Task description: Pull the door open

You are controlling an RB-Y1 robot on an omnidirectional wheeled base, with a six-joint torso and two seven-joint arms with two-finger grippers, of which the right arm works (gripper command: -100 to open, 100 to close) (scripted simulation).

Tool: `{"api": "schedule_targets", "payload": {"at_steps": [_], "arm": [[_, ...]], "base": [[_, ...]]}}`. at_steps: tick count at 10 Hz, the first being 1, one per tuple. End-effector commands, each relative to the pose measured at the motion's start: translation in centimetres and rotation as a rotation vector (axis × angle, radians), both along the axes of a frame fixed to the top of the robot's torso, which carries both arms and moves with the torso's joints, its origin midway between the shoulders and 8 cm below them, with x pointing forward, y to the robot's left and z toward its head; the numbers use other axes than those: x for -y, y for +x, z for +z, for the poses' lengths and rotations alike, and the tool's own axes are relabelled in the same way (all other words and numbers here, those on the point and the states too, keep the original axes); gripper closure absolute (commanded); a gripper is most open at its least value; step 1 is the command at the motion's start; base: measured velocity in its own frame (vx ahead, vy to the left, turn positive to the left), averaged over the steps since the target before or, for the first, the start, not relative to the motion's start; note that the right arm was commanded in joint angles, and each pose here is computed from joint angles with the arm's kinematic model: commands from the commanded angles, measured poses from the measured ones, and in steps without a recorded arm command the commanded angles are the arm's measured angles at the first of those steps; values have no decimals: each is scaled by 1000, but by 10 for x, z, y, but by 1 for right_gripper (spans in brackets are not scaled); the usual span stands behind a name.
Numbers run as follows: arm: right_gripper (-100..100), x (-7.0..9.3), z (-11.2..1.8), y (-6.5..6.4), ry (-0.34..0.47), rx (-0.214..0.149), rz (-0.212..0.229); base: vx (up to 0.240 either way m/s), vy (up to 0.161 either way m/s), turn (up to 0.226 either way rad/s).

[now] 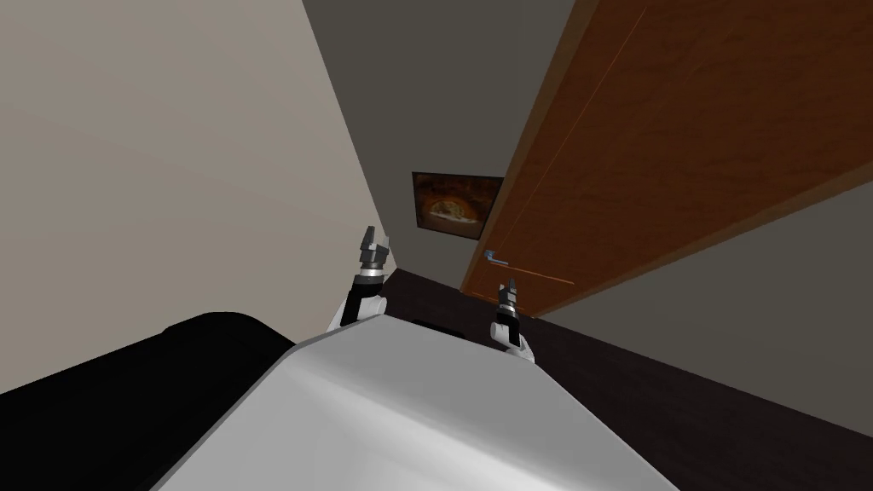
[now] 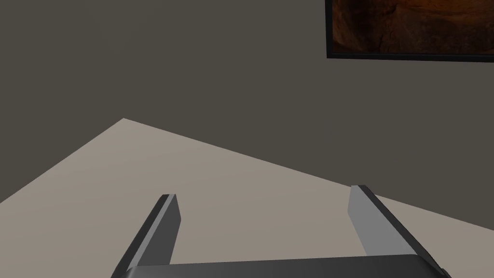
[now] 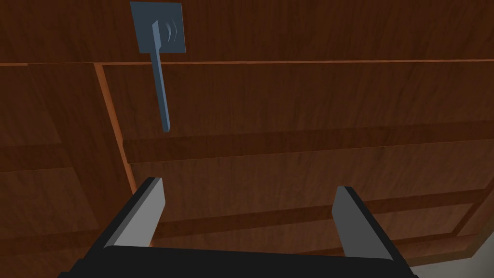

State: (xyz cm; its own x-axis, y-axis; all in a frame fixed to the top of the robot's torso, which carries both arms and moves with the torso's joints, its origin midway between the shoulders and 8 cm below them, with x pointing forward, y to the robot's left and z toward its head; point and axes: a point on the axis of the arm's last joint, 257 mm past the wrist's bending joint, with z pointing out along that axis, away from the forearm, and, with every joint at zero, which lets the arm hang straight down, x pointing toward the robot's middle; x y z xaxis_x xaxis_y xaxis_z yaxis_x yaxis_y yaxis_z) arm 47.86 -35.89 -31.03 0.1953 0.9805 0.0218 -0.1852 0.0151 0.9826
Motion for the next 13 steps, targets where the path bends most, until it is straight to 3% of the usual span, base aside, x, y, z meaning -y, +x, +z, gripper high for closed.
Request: {"api": "schedule_targets", "payload": {"at_steps": [1, 13], "arm": [[-100, 3, -10, 1, 1, -22, -7], [-100, 11, -54, -2, 10, -118, -32]], "base": [[81, -31, 105], [45, -25, 55]]}}
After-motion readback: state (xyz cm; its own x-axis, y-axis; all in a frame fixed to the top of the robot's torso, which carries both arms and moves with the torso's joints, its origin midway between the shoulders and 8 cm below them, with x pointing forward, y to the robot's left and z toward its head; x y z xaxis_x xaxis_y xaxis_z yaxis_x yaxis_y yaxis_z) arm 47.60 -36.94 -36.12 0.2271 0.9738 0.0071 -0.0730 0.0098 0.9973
